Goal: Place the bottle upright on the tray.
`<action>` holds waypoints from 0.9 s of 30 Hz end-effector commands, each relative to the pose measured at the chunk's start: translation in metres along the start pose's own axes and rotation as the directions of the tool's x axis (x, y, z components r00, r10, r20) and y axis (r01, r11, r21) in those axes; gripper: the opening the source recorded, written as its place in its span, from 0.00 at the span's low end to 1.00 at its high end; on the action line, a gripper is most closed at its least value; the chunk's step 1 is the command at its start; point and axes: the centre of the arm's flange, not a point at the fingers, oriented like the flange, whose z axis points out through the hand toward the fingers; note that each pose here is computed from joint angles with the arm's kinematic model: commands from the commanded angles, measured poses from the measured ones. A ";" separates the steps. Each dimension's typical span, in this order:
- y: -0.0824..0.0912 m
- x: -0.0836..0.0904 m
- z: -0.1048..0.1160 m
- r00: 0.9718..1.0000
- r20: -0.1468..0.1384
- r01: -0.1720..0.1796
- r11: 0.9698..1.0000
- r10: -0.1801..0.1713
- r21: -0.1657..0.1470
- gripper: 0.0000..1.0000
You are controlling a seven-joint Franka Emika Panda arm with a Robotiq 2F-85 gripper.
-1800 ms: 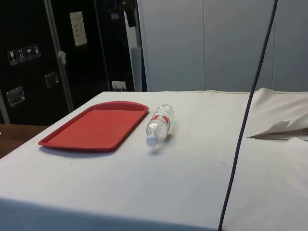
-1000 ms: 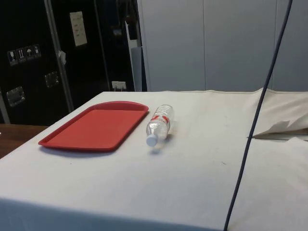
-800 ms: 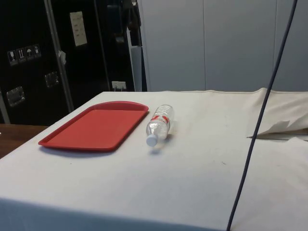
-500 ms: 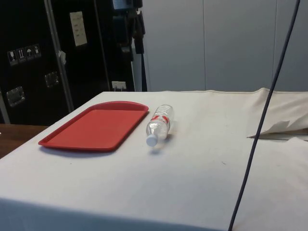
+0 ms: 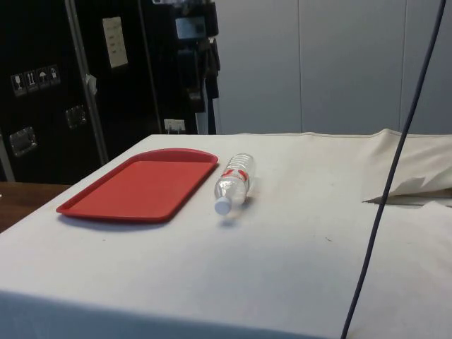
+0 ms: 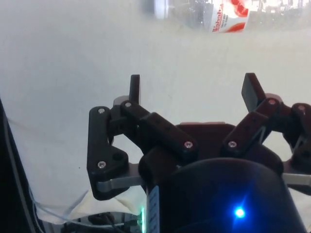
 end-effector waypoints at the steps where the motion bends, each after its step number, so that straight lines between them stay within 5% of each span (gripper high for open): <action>1: 0.001 -0.001 0.006 1.000 -0.006 0.003 1.000 -0.003 -0.006 1.00; 27: -0.002 -0.016 0.073 0.999 -0.004 0.037 0.999 -0.037 -0.023 1.00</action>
